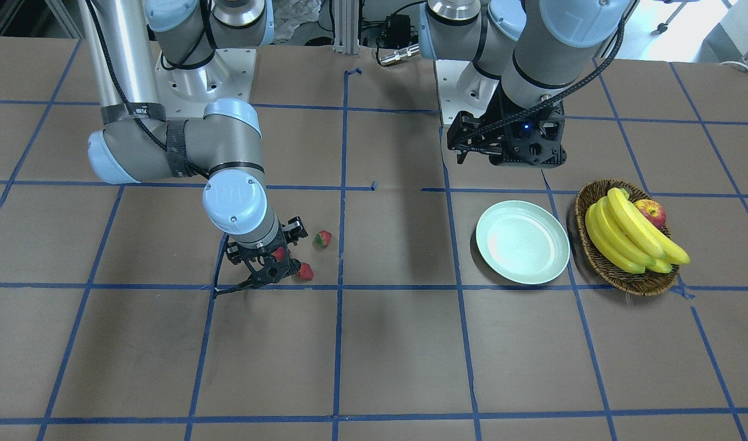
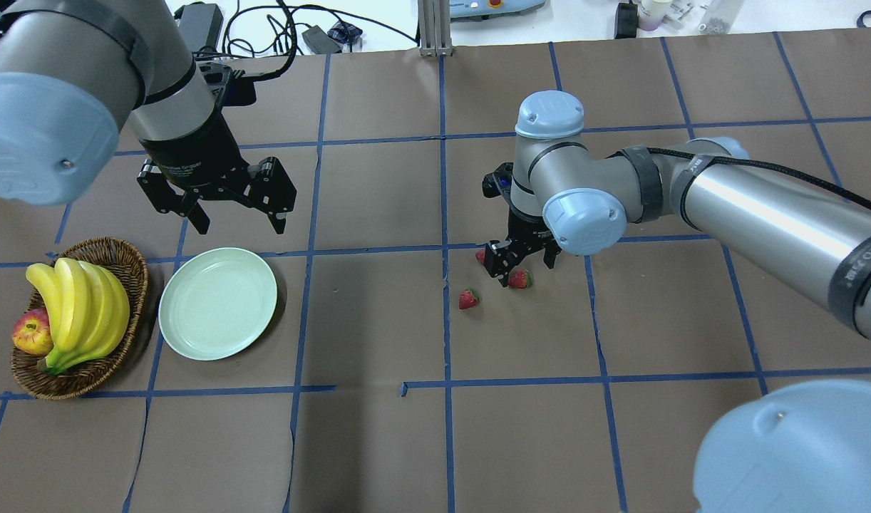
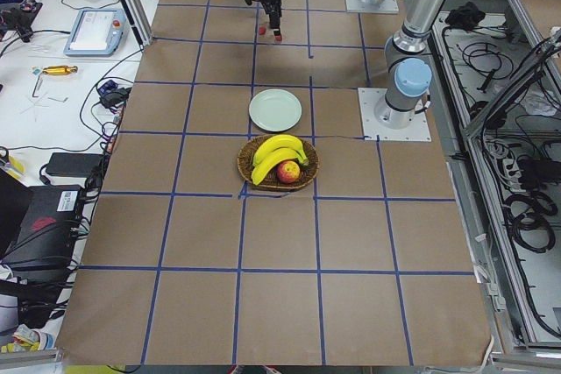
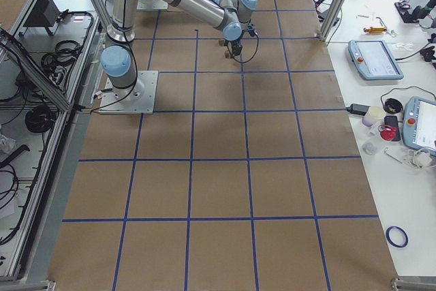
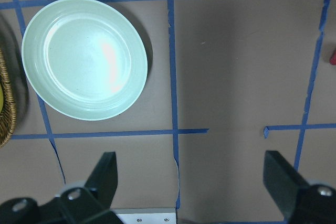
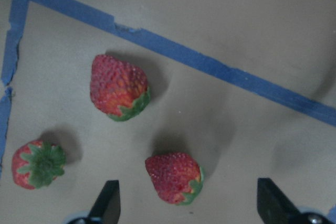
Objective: Collect all strawberries into plate
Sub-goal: 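Lower the right gripper onto a strawberry and close on it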
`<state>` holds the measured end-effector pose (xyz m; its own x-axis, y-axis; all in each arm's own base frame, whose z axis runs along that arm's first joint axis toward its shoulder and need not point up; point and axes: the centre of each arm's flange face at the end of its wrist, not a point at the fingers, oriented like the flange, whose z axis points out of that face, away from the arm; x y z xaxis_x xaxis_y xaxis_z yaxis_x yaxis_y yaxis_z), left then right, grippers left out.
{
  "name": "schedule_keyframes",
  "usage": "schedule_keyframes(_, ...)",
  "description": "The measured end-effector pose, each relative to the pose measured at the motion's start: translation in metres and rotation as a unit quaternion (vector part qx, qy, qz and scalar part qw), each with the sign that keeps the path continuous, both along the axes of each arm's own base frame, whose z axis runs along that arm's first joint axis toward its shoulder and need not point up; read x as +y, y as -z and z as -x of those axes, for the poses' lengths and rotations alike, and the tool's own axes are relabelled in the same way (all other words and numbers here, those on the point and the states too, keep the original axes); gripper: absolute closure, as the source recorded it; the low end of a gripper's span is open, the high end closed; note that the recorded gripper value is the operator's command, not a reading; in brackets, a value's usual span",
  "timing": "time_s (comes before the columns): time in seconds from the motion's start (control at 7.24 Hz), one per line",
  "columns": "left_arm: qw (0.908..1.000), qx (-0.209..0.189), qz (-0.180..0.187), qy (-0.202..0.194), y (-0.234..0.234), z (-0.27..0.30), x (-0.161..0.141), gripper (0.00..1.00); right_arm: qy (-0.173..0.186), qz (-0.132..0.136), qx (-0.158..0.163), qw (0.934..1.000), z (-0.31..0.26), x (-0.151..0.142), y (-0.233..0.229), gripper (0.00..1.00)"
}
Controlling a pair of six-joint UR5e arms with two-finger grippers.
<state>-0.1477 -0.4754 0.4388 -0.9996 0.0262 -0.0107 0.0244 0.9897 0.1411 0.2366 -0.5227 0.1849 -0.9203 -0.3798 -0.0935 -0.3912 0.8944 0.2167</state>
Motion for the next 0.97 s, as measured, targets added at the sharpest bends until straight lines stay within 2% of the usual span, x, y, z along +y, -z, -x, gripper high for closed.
schedule_keyframes(0.28, 1.0, 0.0, -0.004, 0.0, 0.0039, -0.0001, 0.0012, 0.0, -0.001, -0.004, 0.0, 1.0, -0.0007, 0.0049, 0.0069, 0.43)
schedule_keyframes(0.41, 1.0, 0.0, -0.004, 0.0, 0.0044, -0.0001, 0.0014, 0.0, -0.002, -0.004, 0.0, 1.0, -0.0008, 0.0062, 0.0085, 0.63)
schedule_keyframes(0.55, 1.0, 0.0, -0.005, 0.0, 0.0046, -0.0001, 0.0014, 0.0, -0.002, -0.004, 0.0, 1.0, -0.0009, 0.0069, 0.0092, 0.94)
schedule_keyframes(0.69, 1.0, 0.0, -0.004, 0.0, 0.0045, -0.0001, 0.0014, 0.0, -0.002, -0.004, -0.001, 1.0, -0.0011, 0.007, 0.0093, 1.0)
schedule_keyframes(0.97, 1.0, 0.0, -0.003, 0.0, 0.0043, -0.0001, 0.001, 0.0, 0.001, -0.003, -0.003, 1.0, -0.0016, 0.0072, 0.0082, 1.0)
